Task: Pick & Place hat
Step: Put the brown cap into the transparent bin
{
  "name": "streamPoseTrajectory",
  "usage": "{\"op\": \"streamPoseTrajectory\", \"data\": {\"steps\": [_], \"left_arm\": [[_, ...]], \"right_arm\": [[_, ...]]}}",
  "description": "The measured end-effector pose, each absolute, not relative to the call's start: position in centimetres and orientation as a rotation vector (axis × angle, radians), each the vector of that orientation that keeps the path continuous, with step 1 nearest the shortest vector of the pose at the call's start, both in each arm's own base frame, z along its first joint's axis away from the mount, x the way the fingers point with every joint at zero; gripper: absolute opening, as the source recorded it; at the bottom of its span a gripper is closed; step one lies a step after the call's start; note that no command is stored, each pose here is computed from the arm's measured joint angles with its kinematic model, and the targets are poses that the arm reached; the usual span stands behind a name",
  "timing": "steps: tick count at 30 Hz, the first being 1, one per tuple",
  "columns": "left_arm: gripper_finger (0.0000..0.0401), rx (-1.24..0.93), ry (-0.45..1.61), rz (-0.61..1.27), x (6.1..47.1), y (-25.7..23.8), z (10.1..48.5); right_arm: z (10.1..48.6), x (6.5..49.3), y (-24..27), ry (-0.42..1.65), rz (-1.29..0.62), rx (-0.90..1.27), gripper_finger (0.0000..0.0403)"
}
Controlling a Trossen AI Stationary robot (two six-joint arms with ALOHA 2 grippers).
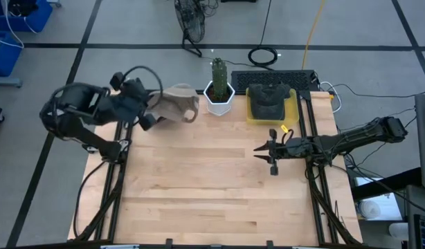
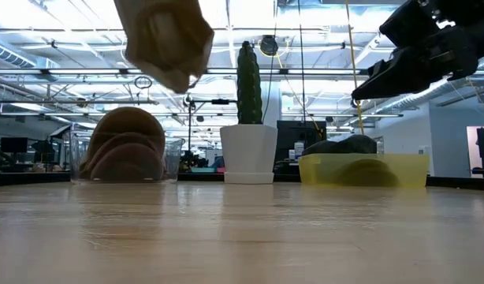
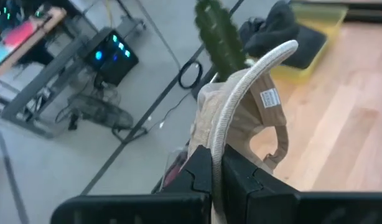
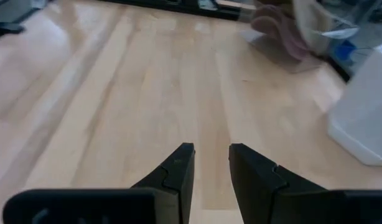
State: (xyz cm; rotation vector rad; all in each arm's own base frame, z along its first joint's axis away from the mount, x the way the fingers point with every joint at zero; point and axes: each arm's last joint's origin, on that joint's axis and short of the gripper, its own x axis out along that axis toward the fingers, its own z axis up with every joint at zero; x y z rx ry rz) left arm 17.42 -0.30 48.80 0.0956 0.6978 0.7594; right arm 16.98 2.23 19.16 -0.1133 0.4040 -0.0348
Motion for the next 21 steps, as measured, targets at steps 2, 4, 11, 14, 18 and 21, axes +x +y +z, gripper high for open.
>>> {"op": "streamPoseTrajectory", "data": {"steps": [2,4,11,14,18,21], "left_arm": [[0.0012,0.083,0.73,0.763,17.5,0.5,48.7],[0.0012,0.069,0.76,0.755,17.5,1.2,48.6],[0.0012,0.01,0.761,0.846,15.4,3.8,49.1],[0.0013,-0.053,0.757,0.869,14.3,4.8,49.3],[0.0017,-0.111,0.779,0.854,13.7,5.9,49.3],[0.0012,-0.11,0.79,0.884,13.3,6.5,49.3]], "right_arm": [[18.9,16.9,2.3,0.405,-0.02,-0.107,0.0089],[18.5,16.8,2.3,0.408,-0.008,-0.104,0.0089],[17.6,16.5,2.2,0.409,-0.01,-0.083,0.0089],[17.4,16.4,2.2,0.395,-0.01,-0.08,0.0089],[17.4,16.4,2.2,0.383,-0.011,-0.07,0.0089],[17.4,16.4,2.3,0.384,-0.006,-0.051,0.0089]]}}
